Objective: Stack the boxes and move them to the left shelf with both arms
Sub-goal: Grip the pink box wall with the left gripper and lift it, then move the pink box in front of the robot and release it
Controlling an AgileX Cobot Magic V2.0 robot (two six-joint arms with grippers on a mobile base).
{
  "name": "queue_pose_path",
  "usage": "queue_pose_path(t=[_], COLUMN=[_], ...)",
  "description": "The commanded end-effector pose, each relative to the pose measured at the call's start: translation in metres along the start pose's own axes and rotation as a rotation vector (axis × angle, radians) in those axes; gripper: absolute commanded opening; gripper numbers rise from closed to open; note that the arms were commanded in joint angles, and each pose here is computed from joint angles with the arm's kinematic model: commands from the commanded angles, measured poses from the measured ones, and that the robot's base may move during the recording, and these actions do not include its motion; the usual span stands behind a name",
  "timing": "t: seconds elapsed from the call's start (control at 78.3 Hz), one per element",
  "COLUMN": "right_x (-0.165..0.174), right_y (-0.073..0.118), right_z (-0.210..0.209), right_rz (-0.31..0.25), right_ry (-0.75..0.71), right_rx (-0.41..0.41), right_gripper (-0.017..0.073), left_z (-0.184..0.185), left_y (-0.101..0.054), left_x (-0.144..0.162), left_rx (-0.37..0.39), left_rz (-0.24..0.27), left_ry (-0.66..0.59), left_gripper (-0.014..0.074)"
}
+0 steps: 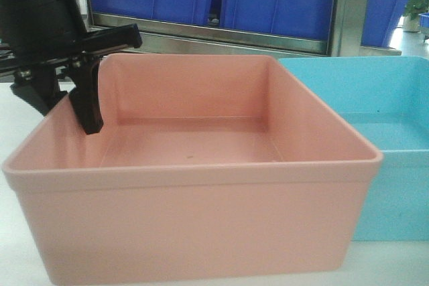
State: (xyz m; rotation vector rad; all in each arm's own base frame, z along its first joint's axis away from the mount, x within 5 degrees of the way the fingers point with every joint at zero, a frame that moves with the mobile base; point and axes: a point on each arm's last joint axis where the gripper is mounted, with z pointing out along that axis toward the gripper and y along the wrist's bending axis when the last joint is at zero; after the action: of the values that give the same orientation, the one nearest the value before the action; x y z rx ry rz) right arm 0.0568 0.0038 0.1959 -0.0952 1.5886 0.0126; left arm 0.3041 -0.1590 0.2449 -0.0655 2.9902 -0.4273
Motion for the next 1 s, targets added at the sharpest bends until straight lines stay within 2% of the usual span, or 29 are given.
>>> queue_pose_path(t=[0.0, 0.255, 0.791, 0.906, 0.983], right_x=[-0.017, -0.017, -0.017, -0.017, -0.017], right_y=[-0.001, -0.001, -0.001, -0.001, -0.001], right_z=[-0.003, -0.003, -0.003, -0.003, -0.003], right_rz=[-0.009, -0.009, -0.009, -0.009, -0.009], right_ry=[-0.131, -0.131, -0.131, -0.131, -0.131], right_rx=[0.010, 0.010, 0.010, 0.010, 0.010], right_gripper=[0.0049, 0.0049, 0.0049, 0.0049, 0.0049], left_z=[-0.026, -0.015, -0.012, -0.012, -0.012], left_y=[-0.017, -0.019, -0.017, -0.016, -0.016], left_x=[0.010, 0.034, 0.033, 0.033, 0.033], left_rx=[0.104, 0.091, 0.085, 0.075, 0.075], left_rz=[-0.003, 0.036, 0.042, 0.061, 0.060], left_ry=[-0.093, -0.061, -0.079, -0.082, -0.082], left_gripper=[-0.0001, -0.0001, -0.0001, 0.0002, 0.0034])
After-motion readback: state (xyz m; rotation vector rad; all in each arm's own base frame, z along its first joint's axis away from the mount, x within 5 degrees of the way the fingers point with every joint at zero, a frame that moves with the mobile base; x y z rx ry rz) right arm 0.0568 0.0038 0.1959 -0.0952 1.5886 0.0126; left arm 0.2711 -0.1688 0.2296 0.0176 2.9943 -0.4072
